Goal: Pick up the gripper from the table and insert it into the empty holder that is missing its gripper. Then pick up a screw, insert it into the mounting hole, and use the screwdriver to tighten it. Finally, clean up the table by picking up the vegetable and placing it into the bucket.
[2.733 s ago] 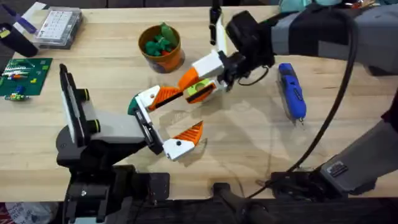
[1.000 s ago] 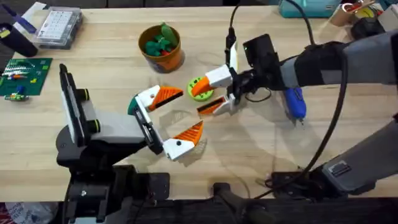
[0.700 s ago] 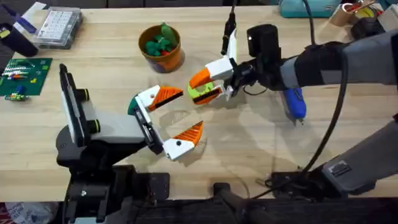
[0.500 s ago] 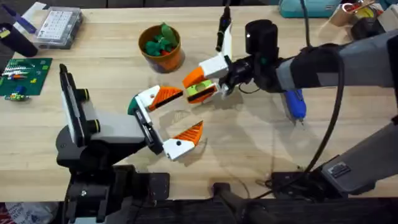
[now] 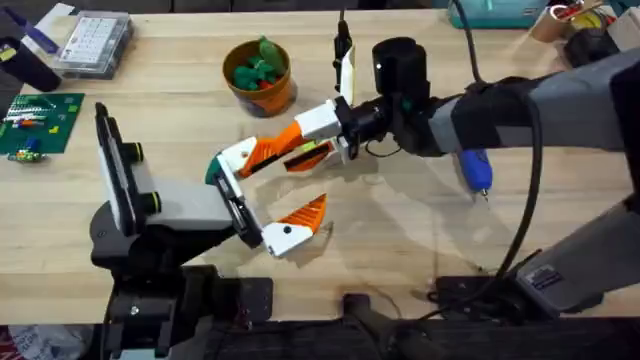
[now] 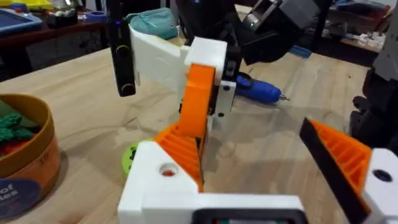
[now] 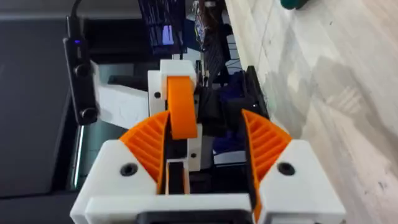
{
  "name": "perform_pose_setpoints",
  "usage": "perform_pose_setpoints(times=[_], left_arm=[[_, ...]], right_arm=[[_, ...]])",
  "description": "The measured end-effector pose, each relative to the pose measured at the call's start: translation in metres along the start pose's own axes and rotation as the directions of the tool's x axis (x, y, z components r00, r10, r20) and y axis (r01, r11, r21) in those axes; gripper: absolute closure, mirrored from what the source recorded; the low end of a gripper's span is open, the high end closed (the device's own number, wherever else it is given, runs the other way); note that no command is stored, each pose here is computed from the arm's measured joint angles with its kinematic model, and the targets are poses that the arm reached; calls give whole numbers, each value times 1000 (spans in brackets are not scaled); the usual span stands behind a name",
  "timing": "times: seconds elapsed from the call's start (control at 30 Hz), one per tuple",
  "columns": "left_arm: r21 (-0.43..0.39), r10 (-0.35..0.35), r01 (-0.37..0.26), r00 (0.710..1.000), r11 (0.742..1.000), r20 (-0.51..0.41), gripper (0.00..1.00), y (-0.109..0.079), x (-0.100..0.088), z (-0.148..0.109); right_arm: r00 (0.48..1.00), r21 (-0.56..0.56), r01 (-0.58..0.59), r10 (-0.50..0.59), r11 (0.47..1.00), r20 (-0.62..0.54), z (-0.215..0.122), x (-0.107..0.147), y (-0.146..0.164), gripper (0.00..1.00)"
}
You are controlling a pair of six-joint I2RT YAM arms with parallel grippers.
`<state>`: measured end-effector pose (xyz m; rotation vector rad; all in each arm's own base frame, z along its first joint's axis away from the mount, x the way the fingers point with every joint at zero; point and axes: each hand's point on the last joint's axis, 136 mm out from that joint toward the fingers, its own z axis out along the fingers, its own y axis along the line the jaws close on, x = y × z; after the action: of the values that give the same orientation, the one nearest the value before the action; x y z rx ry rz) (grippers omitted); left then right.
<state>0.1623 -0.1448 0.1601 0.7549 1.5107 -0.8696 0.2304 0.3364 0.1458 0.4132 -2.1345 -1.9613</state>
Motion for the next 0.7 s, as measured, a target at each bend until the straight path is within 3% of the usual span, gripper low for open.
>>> perform_pose_setpoints(times=[0.3,0.37,0.5,0.53,0.7], left_arm=[[-2,0,0,1000,1000,0,15,0,0,0],[-1,-1,1,1000,1000,0,15,0,0,0],[-3,-14,14,1000,1000,-1,14,1,0,0],[-5,-16,16,1000,1000,0,14,1,0,0],[-5,-16,16,1000,1000,0,14,1,0,0]], right_arm=[[999,6,15,-15,1000,28,0,-7,2,417],[999,4,30,-30,1000,36,0,-10,5,537],[998,-7,46,-46,999,33,0,-13,12,916],[998,-9,50,-50,999,31,0,-14,14,971],[999,-11,41,-41,999,29,0,-14,15,992]])
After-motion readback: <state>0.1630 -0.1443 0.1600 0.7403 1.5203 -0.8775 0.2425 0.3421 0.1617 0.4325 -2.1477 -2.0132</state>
